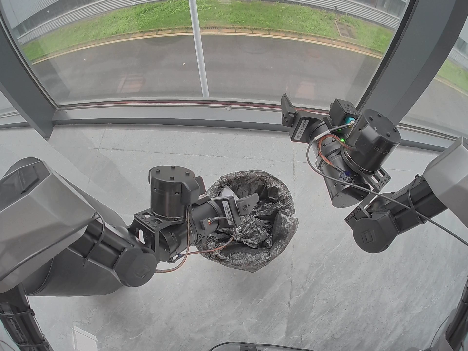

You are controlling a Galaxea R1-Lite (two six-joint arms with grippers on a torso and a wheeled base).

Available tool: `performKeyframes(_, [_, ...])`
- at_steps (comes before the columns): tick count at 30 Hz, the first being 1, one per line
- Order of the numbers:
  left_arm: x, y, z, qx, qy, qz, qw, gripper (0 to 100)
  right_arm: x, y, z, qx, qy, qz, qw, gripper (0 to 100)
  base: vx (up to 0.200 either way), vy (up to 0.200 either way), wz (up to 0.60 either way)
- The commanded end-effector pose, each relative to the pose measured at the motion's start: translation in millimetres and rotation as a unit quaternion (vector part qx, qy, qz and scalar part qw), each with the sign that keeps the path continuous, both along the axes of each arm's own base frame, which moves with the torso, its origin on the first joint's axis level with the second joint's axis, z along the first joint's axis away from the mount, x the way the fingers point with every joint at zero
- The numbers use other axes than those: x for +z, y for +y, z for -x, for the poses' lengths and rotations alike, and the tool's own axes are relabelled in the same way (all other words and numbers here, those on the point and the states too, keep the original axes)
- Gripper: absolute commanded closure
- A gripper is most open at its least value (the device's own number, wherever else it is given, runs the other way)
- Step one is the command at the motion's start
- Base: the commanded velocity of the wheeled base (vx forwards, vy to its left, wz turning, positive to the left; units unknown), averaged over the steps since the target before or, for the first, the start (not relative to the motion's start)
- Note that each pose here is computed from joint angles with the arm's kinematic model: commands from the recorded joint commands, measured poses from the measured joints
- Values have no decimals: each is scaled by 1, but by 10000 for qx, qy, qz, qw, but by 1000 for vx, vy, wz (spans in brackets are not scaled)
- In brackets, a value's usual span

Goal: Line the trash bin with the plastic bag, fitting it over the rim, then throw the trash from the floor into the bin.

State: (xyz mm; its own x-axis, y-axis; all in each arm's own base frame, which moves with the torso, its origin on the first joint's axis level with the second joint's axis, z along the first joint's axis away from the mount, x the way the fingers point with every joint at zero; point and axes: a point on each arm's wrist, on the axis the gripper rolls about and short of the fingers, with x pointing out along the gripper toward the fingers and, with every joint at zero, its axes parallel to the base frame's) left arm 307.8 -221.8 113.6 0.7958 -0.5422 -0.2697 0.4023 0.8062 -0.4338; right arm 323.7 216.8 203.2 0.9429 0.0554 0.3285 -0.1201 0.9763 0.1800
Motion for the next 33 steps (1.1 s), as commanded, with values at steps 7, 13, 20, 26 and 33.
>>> performKeyframes(7, [-16,5,-27,-251,473,344,9980,0,-2,0,-3,-32,12,19,10000,0,0,0,0])
performKeyframes(13, [-17,6,-26,-214,479,328,9981,0,-3,-2,-5,-46,67,54,10000,0,0,0,0])
performKeyframes(20, [-13,10,-21,-102,448,317,9984,0,-17,3,-9,-14,215,158,9996,0,0,0,0])
performKeyframes(26, [31,37,1,239,-57,512,9984,0,-74,27,-27,130,770,643,9949,0,0,0,0])
performKeyframes(33, [62,79,22,552,-346,710,9953,0,-100,54,-57,183,1307,1054,9856,0,0,0,0])
